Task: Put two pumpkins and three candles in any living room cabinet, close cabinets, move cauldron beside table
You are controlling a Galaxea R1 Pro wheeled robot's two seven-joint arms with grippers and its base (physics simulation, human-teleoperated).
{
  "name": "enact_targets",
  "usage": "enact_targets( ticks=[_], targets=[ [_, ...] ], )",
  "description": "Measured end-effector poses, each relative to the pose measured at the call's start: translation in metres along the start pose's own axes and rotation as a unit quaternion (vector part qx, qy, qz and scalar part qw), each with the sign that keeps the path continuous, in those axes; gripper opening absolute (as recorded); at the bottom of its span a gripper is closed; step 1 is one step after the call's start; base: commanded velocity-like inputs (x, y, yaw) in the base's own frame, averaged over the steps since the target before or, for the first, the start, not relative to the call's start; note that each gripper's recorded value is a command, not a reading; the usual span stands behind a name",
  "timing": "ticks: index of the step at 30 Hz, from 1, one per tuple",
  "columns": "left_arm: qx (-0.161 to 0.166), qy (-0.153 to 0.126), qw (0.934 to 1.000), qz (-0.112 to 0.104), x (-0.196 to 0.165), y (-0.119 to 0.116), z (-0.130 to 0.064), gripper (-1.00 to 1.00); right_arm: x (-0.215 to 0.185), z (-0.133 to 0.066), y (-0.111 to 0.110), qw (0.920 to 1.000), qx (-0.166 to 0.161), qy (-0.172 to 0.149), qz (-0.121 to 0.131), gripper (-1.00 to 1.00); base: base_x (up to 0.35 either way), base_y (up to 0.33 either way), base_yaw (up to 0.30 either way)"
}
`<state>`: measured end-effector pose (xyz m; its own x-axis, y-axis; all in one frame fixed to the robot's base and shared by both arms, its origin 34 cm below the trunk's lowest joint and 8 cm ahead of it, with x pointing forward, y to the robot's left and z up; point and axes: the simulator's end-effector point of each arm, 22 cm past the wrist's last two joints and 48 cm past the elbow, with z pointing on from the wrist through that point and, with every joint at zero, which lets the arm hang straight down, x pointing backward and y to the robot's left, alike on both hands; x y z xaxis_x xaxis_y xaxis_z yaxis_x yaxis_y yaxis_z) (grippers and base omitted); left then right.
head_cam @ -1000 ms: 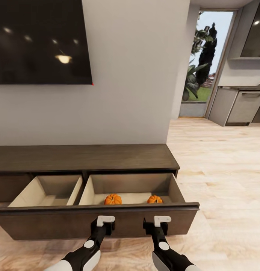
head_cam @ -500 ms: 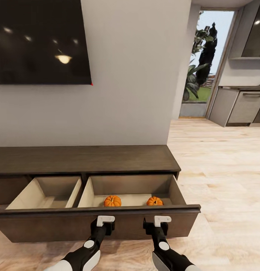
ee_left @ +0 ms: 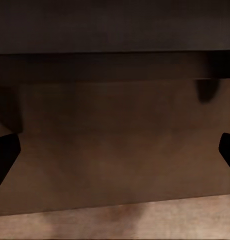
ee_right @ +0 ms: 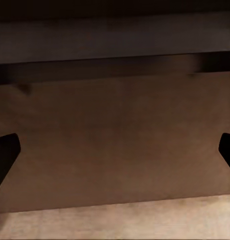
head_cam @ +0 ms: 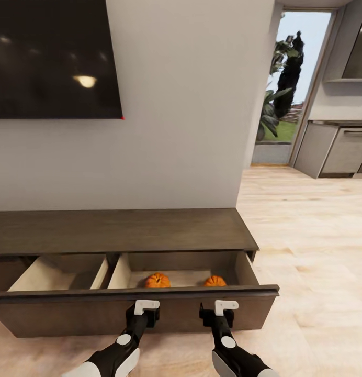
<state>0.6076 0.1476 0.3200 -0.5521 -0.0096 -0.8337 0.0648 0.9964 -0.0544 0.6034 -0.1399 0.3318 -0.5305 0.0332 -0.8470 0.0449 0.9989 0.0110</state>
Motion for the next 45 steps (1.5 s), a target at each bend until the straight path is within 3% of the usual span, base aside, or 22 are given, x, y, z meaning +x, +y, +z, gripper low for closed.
enact_targets(
  ticks=[18, 45],
  targets=[
    [0.001, 0.0, 1.0, 0.001, -0.0002, -0.0002, 0.0, 1.0, 0.0001, 0.0, -0.0001, 1.0, 0.0, 0.0, 0.0, 1.0, 0.284, 0.0, 0.0],
    [0.003, -0.002, 1.0, 0.004, -0.0009, -0.002, 0.0003, 1.0, 0.0005, 0.0003, -0.0001, 1.0, 0.0, 0.0, 0.0, 1.0, 0.086, 0.0, 0.0]
  ],
)
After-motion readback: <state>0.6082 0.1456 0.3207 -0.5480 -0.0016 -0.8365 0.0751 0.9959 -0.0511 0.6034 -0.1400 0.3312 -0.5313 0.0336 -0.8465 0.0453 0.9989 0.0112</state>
